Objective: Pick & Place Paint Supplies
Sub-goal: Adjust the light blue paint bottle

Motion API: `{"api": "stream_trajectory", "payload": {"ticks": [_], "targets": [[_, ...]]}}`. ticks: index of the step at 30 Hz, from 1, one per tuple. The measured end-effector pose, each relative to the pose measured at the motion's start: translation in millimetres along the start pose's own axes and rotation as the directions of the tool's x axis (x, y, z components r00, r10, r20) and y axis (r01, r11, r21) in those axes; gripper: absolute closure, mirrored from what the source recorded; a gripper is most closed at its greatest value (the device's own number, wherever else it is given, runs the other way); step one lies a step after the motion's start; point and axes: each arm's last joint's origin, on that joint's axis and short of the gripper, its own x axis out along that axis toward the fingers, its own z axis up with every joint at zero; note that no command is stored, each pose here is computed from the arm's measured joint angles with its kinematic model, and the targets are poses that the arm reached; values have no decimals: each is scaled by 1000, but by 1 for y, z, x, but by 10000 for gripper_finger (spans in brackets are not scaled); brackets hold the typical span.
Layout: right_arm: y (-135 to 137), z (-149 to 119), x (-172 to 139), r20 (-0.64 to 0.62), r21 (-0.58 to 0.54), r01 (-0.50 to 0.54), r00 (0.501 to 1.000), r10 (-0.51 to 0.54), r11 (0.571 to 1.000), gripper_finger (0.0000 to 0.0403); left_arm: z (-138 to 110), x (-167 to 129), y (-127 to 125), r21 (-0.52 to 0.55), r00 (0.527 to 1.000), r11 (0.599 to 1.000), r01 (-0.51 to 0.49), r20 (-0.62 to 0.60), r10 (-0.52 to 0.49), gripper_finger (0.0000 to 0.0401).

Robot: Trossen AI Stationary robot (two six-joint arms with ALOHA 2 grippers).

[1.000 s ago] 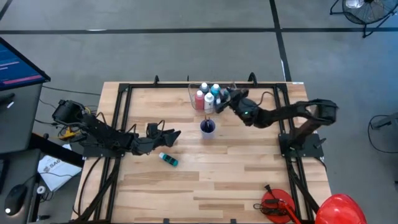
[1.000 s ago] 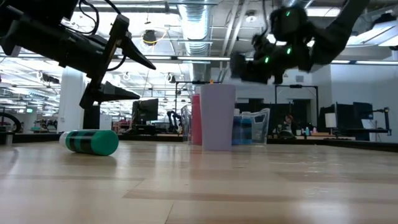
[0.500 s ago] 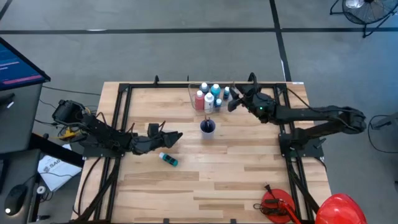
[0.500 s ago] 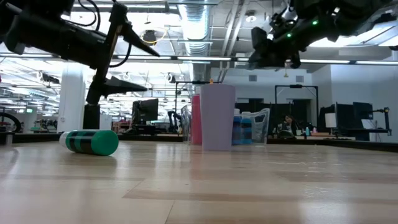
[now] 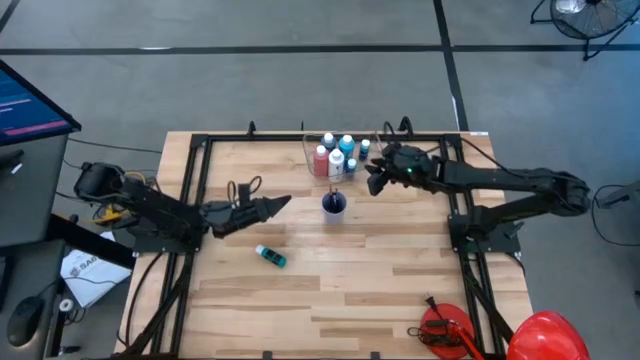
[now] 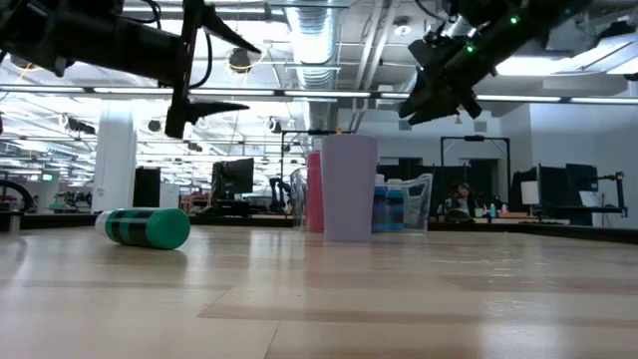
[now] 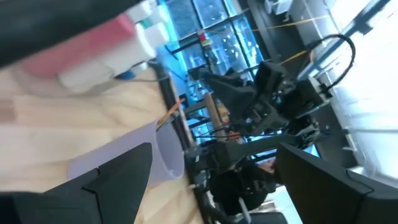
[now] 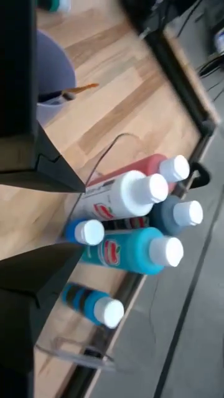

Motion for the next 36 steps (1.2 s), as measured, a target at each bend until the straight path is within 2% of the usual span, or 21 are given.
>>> {"api": "stream_trajectory", "payload": {"ticks": [8,14,18,23,30,33,36], "targets": [[-2,46,5,-79,-9,97,992,-97,995,283,30,3,-11,36,996,997,72,53,-74,65],[-21,93,24,-215,77,174,964,-154,982,324,52,4,-15,88,988,989,117,89,-125,65],[-42,122,44,-338,152,153,936,-94,976,345,65,7,-16,120,983,977,176,38,-182,66],[-67,149,66,-500,208,96,866,21,973,352,78,12,-11,138,969,959,247,-68,-239,66],[-96,166,80,-691,256,246,723,-1,935,360,93,16,-6,157,963,952,264,-92,-252,66],[-100,170,88,-727,226,178,685,44,958,359,98,17,-4,161,965,952,259,-81,-249,66],[-101,170,99,-747,119,56,663,53,991,357,102,17,-3,169,962,948,270,-94,-257,66]]}}
